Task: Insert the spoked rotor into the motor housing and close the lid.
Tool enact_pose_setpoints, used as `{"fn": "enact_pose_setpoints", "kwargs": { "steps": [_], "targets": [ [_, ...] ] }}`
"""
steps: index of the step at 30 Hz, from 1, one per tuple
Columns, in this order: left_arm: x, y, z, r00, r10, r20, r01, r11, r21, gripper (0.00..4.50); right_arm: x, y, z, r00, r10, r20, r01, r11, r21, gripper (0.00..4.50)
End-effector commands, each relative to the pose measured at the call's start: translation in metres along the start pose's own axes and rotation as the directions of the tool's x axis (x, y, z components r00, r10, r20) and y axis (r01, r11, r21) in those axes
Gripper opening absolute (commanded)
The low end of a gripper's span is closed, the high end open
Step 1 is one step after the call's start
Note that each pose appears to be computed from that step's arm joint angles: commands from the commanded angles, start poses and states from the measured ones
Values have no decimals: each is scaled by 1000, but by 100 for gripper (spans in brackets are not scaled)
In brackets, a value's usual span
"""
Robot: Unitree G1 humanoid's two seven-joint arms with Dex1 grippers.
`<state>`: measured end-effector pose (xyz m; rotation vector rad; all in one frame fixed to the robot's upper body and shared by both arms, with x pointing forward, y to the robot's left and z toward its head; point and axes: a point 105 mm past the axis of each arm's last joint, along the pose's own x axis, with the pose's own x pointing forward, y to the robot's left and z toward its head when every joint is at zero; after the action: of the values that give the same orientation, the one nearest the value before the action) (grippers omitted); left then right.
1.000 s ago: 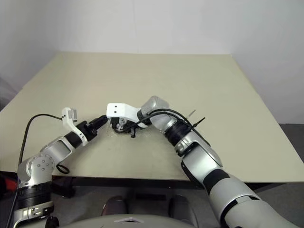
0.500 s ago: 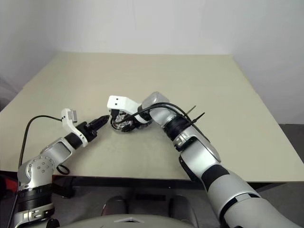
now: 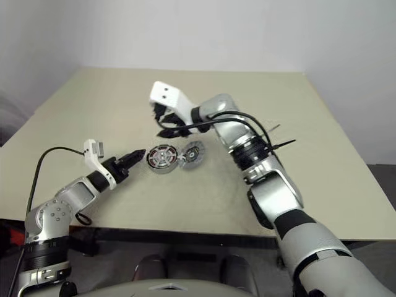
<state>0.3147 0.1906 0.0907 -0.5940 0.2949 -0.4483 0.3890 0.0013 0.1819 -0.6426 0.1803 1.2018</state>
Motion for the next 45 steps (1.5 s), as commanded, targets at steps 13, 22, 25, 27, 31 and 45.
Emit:
{"fn": "enact_pose_setpoints", "kwargs": {
  "steps": [13,22,25,27,31,45],
  "targets": [
    [11,-5,14,998,-58,-32,59,997,42,260,-72,6,-103,972,-31,-232,26,999,-24,2],
    [7,-2,13,999,-44,-31,45,998,42,260,-62,36,-78,988,102,-119,-98,994,43,2],
    [5,0,13,999,-35,-29,36,998,42,260,-59,33,-64,992,105,-68,-100,992,74,2],
    [4,1,13,999,-31,-27,32,999,42,260,-57,32,-59,993,102,-53,-97,992,80,2],
    [2,2,13,1000,-23,-21,24,999,43,260,-49,29,-47,995,95,-22,-93,993,73,2],
    [-1,5,18,1000,-1,-6,1,999,48,260,-21,46,-15,984,159,80,-163,986,47,2]
  ]
}}
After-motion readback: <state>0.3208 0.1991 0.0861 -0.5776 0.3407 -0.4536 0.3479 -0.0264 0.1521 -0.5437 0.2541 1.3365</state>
